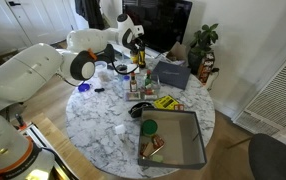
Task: Pick up the black and yellow flash light and move it forward on the table
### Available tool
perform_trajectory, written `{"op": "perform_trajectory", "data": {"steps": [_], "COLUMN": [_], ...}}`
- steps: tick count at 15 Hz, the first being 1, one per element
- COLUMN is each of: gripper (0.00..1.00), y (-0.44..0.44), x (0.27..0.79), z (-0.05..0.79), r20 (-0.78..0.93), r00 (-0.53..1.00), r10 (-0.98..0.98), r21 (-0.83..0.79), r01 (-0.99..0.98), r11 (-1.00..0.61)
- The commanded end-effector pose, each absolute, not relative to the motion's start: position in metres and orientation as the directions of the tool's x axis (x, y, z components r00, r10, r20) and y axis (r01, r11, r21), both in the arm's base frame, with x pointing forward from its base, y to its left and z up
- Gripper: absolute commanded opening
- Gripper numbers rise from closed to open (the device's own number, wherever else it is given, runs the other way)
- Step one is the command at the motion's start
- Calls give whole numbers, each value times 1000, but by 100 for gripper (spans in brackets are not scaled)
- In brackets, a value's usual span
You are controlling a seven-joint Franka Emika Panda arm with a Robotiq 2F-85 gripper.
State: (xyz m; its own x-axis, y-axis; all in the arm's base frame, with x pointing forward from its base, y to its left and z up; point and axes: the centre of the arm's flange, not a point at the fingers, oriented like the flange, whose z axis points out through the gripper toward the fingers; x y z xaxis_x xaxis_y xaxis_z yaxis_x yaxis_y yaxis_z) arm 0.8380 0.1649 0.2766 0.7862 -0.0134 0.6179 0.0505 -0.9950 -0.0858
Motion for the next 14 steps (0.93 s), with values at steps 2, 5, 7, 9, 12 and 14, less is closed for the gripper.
{"op": "perform_trajectory", "data": {"steps": [2, 5, 7, 9, 12, 14], "gripper": [100, 100, 100, 100, 89, 71], "y": [172, 172, 174, 177, 178, 177], "x": [899, 902, 903, 904, 908, 908], "z": [259, 249, 245, 242, 238, 231], "r20": [664, 661, 665, 674, 712, 718], "r00": [746, 749, 746, 738, 702, 696], "r10": [-55, -42, -32, -24, -21, -19], "r21": [-85, -72, -60, -52, -46, -38], "r01": [2, 8, 11, 15, 18, 12], "r11": [-996, -997, -998, -999, -999, -999]}}
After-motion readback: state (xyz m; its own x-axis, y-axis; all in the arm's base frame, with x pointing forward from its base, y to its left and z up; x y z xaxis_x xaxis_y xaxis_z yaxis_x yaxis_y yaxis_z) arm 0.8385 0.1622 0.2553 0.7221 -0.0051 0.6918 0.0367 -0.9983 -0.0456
